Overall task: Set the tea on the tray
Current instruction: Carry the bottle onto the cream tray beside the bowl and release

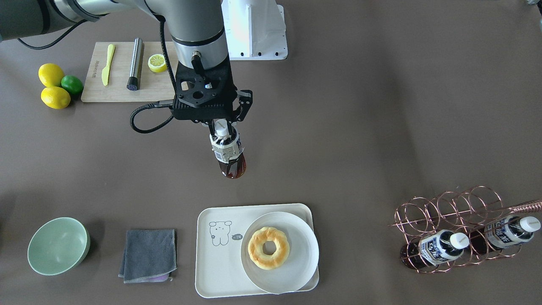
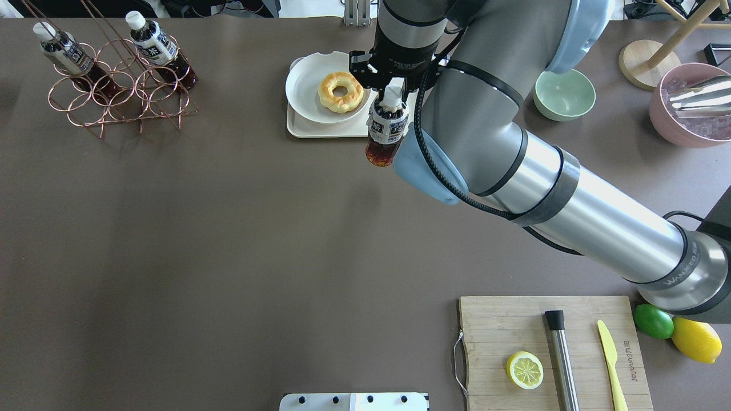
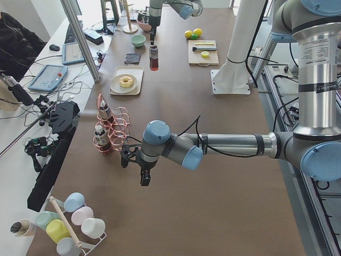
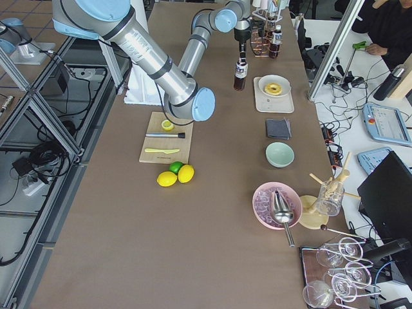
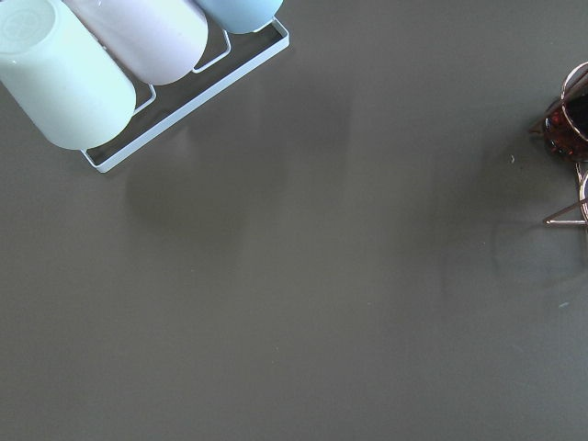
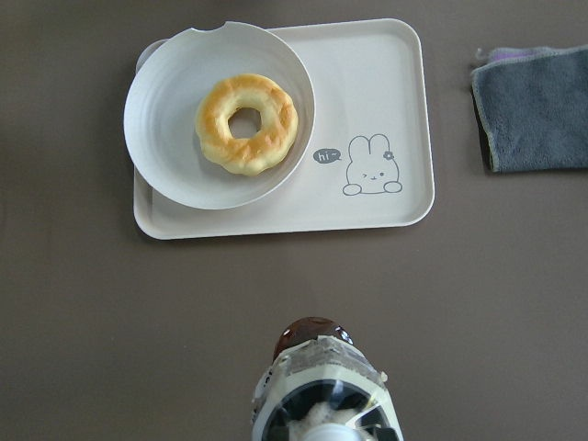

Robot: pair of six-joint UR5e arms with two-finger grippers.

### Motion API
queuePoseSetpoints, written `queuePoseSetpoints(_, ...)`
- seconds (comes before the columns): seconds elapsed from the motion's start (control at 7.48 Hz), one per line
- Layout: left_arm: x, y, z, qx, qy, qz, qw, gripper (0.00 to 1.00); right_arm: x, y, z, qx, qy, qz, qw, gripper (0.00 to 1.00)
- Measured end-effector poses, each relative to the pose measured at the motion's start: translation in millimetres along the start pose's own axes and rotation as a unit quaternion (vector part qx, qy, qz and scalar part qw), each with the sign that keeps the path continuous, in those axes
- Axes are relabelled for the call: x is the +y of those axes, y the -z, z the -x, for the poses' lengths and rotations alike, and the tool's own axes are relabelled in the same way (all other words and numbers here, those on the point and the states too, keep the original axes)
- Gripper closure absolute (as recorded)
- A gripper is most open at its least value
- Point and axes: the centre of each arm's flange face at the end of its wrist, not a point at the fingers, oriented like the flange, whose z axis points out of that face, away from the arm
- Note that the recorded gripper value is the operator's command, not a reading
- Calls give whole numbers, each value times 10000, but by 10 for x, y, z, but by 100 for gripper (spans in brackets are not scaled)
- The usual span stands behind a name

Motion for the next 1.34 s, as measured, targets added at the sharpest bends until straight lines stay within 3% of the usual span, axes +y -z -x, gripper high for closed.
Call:
queuePoseSetpoints(0.27,-21,5,-23,9,-2,-12,10000,3,-562,-20,-74,203,38,-26,9998,100)
queuePoseSetpoints(0.67,-85,15,-76,30,-33,-45,10000,3,-1381,-325,-136,170,-26,-114,9998,100)
queuePoseSetpoints(0.94,-134,4,-88,34,-43,-55,10000,3,-1685,-571,-306,235,-112,-177,9995,100)
queuePoseSetpoints(1.34,-151,8,-102,43,-54,-66,10000,3,-1871,-886,-408,175,-149,-276,9994,100)
